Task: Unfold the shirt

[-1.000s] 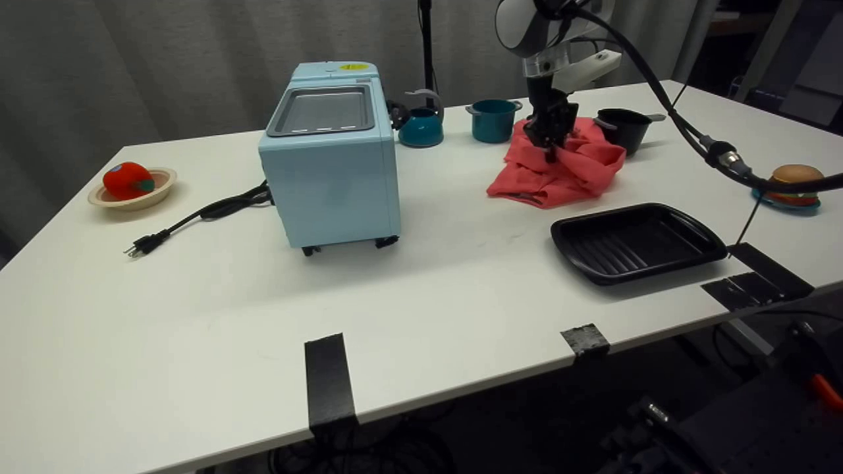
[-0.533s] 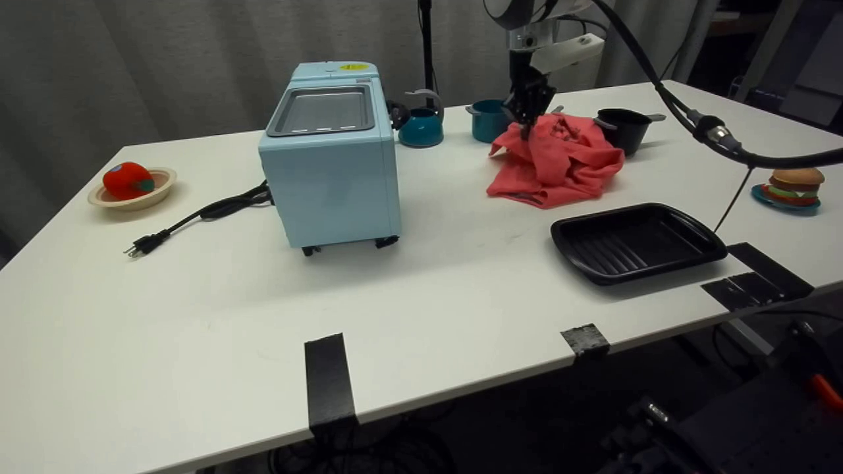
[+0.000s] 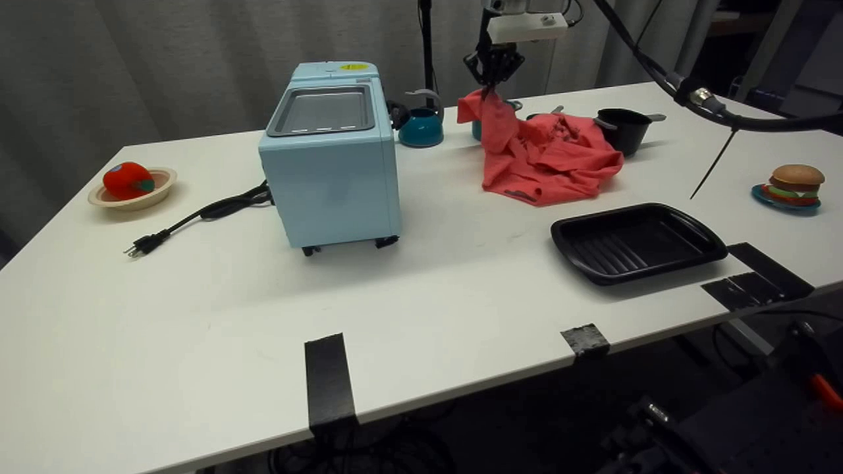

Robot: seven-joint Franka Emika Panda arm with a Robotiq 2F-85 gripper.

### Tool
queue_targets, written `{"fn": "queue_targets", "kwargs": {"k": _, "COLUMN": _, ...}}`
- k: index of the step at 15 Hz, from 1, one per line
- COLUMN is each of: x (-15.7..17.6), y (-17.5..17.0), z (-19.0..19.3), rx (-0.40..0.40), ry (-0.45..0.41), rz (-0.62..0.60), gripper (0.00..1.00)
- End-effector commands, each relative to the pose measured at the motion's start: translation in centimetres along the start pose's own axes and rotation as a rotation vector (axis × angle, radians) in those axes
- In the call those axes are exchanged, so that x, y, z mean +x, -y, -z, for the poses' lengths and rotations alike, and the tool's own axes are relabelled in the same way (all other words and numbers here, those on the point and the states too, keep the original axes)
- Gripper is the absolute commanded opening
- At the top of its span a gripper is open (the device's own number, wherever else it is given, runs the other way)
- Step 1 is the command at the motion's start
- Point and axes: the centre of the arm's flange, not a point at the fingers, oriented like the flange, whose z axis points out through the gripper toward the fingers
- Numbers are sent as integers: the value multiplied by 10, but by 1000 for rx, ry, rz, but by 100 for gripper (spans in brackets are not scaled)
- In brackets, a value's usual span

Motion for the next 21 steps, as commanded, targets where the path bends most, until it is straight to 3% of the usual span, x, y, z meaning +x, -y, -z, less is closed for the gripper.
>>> {"fn": "queue_targets", "kwargs": {"k": 1, "x": 37, "y": 18, "z": -8, "rx": 38, "ry": -66, "rz": -114, "gripper": 29}}
{"fn": "queue_targets", "kwargs": {"k": 3, "x": 40, "y": 24, "z": -11, "rx": 35, "ry": -77, "rz": -160, "gripper": 37}}
{"fn": "queue_targets", "kwargs": {"k": 7, "x": 37, "y": 29, "z": -9, "rx": 14, "ry": -98, "rz": -177, "gripper": 68}}
{"fn": "queue_targets", "kwargs": {"k": 11, "x": 21, "y": 10, "z": -9, "rx": -52, "ry": 11, "rz": -139, "gripper": 98}}
{"fn": "queue_targets", "kwargs": {"k": 17, "x": -17, "y": -37, "z": -38, "rx": -131, "ry": 261, "rz": -77, "gripper": 100}}
{"fn": "queue_targets", "kwargs": {"k": 21, "x": -40, "y": -67, "z": -63, "rx": -184, "ry": 357, "rz": -32, "gripper": 100}}
